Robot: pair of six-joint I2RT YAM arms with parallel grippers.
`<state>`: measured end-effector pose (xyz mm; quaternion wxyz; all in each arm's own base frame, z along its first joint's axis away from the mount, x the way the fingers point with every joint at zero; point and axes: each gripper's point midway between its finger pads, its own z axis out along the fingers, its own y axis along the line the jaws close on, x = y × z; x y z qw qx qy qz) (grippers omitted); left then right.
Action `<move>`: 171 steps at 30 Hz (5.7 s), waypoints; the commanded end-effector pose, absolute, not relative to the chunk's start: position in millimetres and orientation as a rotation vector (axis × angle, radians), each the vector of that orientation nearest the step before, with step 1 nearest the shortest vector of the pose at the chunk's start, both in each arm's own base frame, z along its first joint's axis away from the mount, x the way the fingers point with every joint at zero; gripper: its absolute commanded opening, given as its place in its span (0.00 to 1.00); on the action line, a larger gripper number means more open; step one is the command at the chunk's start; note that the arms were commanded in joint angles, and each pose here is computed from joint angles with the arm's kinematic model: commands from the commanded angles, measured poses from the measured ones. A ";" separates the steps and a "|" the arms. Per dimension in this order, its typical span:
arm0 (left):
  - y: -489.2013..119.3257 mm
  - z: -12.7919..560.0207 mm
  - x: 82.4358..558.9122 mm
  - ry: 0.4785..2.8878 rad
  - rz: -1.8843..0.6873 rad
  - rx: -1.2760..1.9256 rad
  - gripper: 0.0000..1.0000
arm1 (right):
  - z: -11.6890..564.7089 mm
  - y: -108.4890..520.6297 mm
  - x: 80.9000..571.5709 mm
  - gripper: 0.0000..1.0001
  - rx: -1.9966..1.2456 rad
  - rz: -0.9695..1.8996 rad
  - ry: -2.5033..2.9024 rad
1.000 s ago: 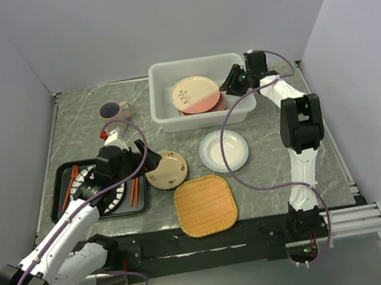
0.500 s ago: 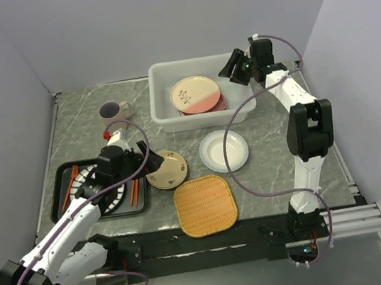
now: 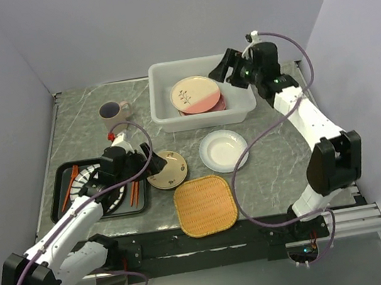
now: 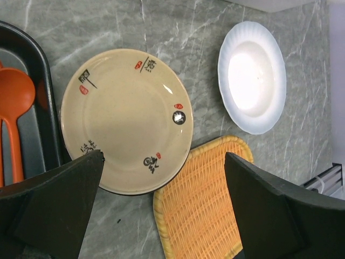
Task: Place the plates into the plastic bin on the countertop
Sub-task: Place the plate in the plastic bin, then pick up the plate at the center of the board.
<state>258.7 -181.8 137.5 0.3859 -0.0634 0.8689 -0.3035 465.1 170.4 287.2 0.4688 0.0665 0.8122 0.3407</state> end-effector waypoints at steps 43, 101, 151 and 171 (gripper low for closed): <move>-216.2 96.0 196.0 2.339 -0.969 -0.040 0.99 | 147.8 169.8 252.8 1.00 0.014 0.931 2.185; -286.2 49.5 163.8 2.489 -1.071 0.098 0.99 | 20.7 231.9 122.9 0.53 0.066 1.479 2.487; -253.5 144.0 196.7 2.258 -0.833 0.102 0.99 | 125.5 248.4 171.8 0.00 -0.182 1.372 2.252; -238.3 187.0 222.8 2.115 -0.853 0.066 0.99 | 171.9 268.9 210.1 0.00 -0.259 1.378 2.155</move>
